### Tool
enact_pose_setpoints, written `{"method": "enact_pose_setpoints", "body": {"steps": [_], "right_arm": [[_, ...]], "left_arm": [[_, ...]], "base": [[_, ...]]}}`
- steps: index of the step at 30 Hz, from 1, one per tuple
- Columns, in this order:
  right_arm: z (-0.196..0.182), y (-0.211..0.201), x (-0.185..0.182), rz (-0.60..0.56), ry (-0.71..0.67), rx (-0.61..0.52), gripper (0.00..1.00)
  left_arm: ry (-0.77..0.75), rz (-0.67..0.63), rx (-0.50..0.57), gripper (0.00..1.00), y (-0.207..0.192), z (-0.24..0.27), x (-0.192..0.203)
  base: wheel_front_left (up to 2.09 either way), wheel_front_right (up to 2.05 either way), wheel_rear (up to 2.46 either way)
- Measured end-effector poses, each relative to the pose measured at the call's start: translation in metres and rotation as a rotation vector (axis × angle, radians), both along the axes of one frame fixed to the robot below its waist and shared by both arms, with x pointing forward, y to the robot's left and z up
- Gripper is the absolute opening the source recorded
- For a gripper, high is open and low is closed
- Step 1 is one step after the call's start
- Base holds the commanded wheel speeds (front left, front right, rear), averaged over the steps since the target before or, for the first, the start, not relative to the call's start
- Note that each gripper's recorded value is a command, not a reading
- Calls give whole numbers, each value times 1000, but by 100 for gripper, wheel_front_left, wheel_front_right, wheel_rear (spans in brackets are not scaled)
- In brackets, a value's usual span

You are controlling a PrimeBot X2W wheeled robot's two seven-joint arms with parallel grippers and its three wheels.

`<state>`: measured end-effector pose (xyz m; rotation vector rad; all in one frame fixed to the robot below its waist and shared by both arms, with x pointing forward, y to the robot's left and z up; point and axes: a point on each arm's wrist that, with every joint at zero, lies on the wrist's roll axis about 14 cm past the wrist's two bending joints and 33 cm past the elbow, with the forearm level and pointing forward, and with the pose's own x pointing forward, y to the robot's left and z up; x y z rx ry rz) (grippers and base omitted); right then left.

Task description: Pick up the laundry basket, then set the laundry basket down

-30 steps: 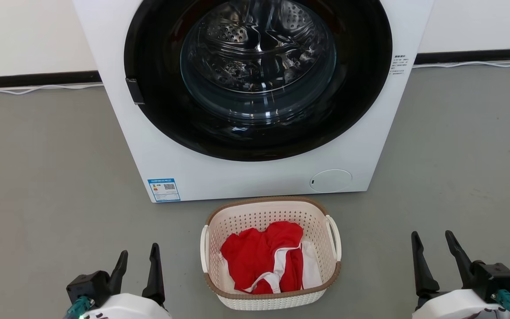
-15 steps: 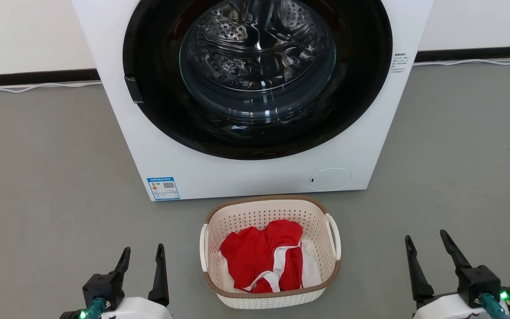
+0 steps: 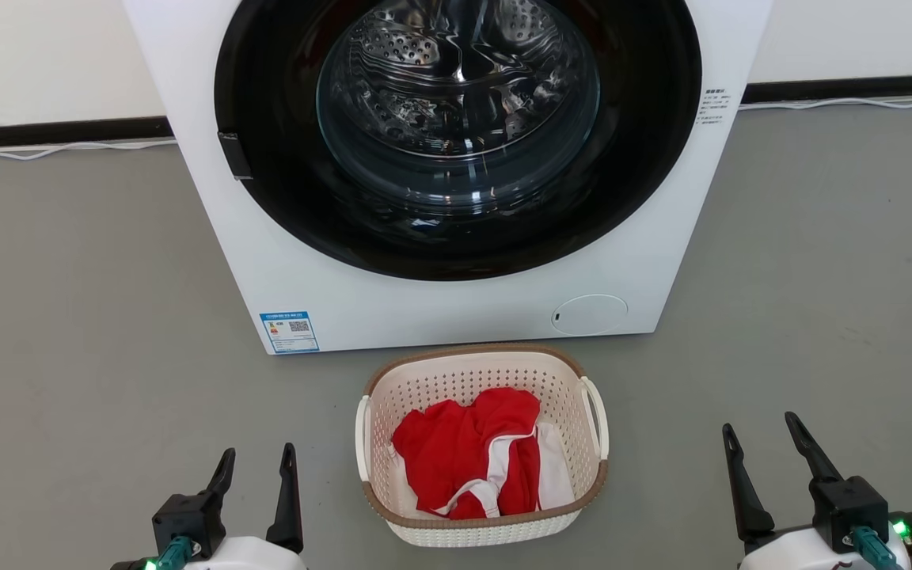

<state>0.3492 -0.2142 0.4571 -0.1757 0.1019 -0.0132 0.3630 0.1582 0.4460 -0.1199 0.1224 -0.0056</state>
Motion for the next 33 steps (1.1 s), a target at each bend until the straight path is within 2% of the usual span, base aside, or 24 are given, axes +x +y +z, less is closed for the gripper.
{"method": "enact_pose_setpoints", "body": {"steps": [13, 24, 33], "right_arm": [[-19, 3, 10, 9, 59, 4, 100], [-30, 8, 63, 30, 74, 4, 100], [-66, 19, 107, 69, 149, 0, 100]], "left_arm": [[22, -9, -3, 100, -4, -8, 17], [54, -48, -10, 100, -19, -25, 61], [200, -70, -14, 100, -28, -81, 91]], "base": [[0, 0, 0], [0, 0, 0], [0, 0, 0]]}}
